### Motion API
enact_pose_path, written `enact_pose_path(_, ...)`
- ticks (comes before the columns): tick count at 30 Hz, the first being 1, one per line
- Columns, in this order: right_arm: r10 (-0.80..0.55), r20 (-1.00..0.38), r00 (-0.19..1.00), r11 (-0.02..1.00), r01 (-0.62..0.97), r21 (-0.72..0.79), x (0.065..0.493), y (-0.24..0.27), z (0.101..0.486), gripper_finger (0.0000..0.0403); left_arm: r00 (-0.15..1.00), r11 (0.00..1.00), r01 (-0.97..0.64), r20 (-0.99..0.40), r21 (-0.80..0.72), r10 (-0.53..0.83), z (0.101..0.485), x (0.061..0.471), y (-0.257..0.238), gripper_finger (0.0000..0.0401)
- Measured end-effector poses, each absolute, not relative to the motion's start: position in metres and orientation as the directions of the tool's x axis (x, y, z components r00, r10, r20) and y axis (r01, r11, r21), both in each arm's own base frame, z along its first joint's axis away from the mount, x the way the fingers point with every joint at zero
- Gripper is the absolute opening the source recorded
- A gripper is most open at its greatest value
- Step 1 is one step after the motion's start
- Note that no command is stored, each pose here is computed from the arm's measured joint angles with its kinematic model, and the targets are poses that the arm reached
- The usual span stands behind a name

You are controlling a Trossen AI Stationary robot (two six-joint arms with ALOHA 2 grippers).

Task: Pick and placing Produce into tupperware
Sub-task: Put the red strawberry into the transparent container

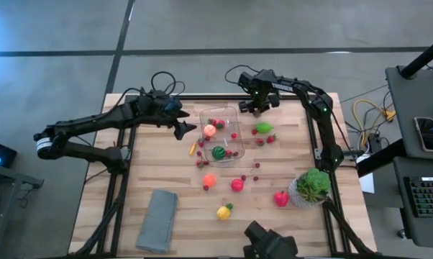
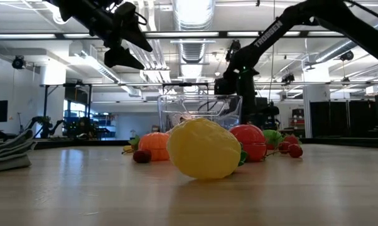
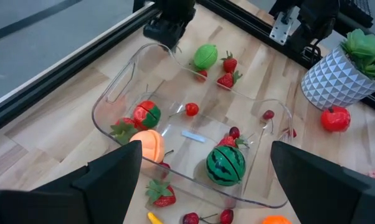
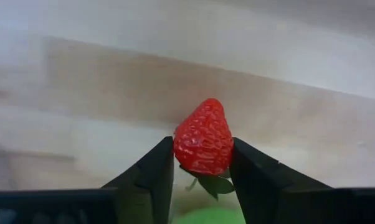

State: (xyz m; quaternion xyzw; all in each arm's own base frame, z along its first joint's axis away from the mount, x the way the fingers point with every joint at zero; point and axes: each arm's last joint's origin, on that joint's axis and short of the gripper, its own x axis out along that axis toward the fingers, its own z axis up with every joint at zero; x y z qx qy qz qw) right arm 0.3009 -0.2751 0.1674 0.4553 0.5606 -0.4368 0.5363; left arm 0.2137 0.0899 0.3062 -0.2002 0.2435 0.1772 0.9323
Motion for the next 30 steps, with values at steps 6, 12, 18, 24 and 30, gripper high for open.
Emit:
enact_pose_path(6, -0.037, -0.998, 0.043, 0.228, 0.973, 0.033, 0.294, -0.26, 0.217, 0.0128, 0.814, 0.877, -0.411, -0.533, -0.248, 0.231, 0.305, 0.213, 0.09, 0.0341)
enact_pose_path(12, -0.099, -0.954, 0.284, 0.307, 0.92, 0.242, 0.296, -0.214, 0.29, 0.0142, 0.798, 0.885, -0.407, -0.56, -0.226, 0.224, 0.301, 0.212, 0.089, 0.0341)
enact_pose_path(18, -0.155, -0.811, 0.564, 0.409, 0.784, 0.467, 0.33, -0.163, 0.331, 0.0144, 0.685, 0.888, -0.428, -0.702, -0.171, 0.195, 0.264, 0.202, 0.085, 0.0341)
enact_pose_path(24, -0.11, -0.788, 0.606, 0.49, 0.723, 0.487, 0.366, -0.137, 0.313, 0.0158, 0.609, 0.861, -0.465, -0.78, -0.208, 0.14, 0.227, 0.192, 0.079, 0.0341)
enact_pose_path(30, -0.092, -0.849, 0.52, 0.447, 0.784, 0.431, 0.38, -0.134, 0.282, 0.0206, 0.604, 0.863, -0.455, -0.788, -0.22, 0.118, 0.212, 0.19, 0.076, 0.0341)
